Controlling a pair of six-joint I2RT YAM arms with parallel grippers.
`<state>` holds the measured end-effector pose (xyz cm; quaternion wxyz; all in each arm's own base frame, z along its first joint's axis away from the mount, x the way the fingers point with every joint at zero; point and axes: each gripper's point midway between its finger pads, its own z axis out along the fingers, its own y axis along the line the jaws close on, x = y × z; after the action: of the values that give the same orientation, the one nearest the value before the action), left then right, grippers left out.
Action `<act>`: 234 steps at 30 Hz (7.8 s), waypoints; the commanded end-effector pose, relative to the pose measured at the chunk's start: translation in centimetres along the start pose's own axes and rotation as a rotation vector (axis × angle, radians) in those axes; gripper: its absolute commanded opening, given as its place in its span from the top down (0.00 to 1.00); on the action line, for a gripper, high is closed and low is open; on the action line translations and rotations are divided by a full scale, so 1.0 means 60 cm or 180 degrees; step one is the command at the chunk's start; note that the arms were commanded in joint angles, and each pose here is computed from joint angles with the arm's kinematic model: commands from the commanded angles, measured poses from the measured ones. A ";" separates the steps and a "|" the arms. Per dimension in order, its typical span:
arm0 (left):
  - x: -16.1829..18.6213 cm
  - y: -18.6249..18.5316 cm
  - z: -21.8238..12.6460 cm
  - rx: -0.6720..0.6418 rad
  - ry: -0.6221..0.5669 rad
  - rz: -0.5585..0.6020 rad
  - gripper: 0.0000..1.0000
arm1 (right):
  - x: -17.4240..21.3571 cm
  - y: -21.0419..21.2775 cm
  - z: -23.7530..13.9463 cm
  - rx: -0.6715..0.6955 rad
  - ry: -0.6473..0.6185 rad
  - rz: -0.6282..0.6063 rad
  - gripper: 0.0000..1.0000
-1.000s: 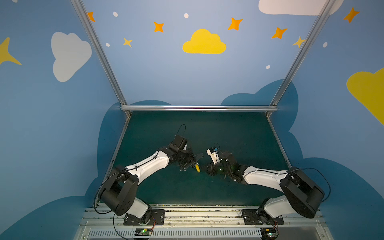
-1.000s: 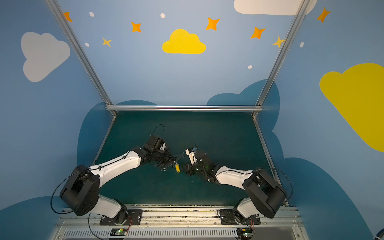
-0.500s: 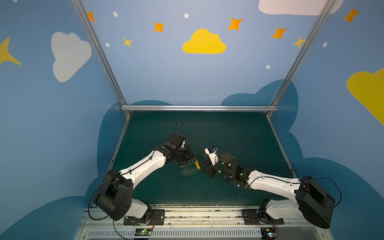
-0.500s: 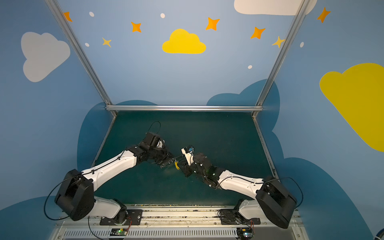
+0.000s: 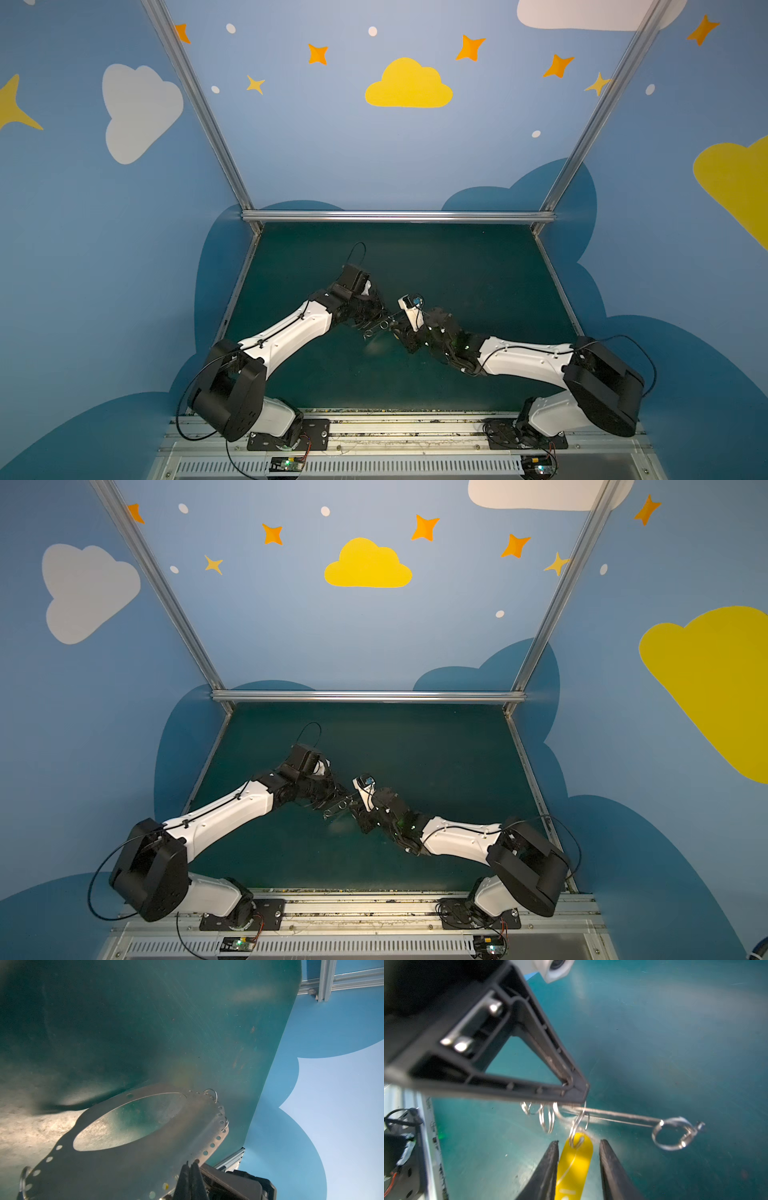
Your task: Put the keys on the keyring
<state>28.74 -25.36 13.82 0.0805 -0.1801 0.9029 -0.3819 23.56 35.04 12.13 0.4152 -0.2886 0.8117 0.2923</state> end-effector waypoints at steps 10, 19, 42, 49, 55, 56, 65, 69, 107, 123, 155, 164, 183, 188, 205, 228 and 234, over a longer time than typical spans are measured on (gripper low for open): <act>-0.005 -0.021 -0.012 0.0151 -0.0068 0.0018 0.96 | -0.013 -0.001 0.014 0.0095 -0.0027 -0.0029 0.66; -0.006 -0.021 -0.015 0.0159 -0.0091 0.0019 0.96 | 0.004 0.004 0.008 0.0062 0.0045 -0.0027 0.84; 0.021 -0.025 -0.031 -0.0031 0.0099 0.0695 0.96 | 0.024 0.087 -0.052 -0.1040 0.1288 -0.0059 1.00; 0.041 -0.058 -0.032 0.0176 0.0228 0.0919 0.96 | 0.020 0.106 -0.062 -0.1546 0.1549 0.0274 1.00; 0.044 -0.071 -0.031 0.0298 0.0218 0.0939 0.96 | 0.017 0.120 -0.061 -0.1855 0.1594 0.0491 1.00; 0.046 -0.072 -0.028 0.0302 0.0242 0.0935 0.96 | 0.016 0.121 -0.059 -0.1875 0.1590 0.0524 1.00; 0.080 -0.090 -0.003 0.0406 0.0496 0.1051 0.96 | 0.011 0.119 -0.042 -0.1984 0.1481 0.0707 1.00; 0.086 -0.097 0.001 0.0455 0.0559 0.1079 0.86 | -0.001 0.117 -0.043 -0.2057 0.1331 0.0764 1.00; 0.065 -0.027 -0.090 0.0436 0.0159 0.1116 0.73 | -0.049 0.101 -0.072 -0.2476 0.0500 0.0727 1.00; 0.063 -0.004 -0.078 0.0327 0.0150 0.1135 0.72 | -0.066 0.095 -0.082 -0.2505 0.0388 0.0724 1.00; 0.105 -0.064 -0.098 0.1177 0.0411 0.1373 0.87 | -0.084 0.078 -0.088 -0.2417 0.0283 0.0806 1.00; 0.114 -0.066 -0.104 0.1251 0.0455 0.1407 0.78 | -0.090 0.073 -0.087 -0.2408 0.0245 0.0853 1.00; 0.126 -0.075 -0.106 0.1354 0.0549 0.1484 0.86 | -0.099 0.069 -0.086 -0.2454 0.0231 0.0926 1.00; 0.127 -0.075 -0.107 0.1353 0.0547 0.1491 0.83 | -0.105 0.062 -0.087 -0.2471 0.0177 0.0981 1.00; 0.125 -0.086 -0.117 0.1414 0.0456 0.1562 0.96 | -0.099 0.063 -0.084 -0.2501 0.0240 0.1015 1.00; 0.083 -0.090 -0.142 0.0841 -0.0131 0.2059 0.96 | -0.132 0.009 -0.098 -0.1637 0.0321 0.1023 0.79; 0.081 -0.093 -0.145 0.0657 -0.0259 0.2343 0.96 | -0.144 0.022 -0.078 -0.1667 0.0440 0.0999 0.80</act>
<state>22.85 -25.16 22.09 0.2237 0.1208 0.8701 -0.4222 24.67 33.99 22.06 0.2305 -0.2664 0.7657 0.5382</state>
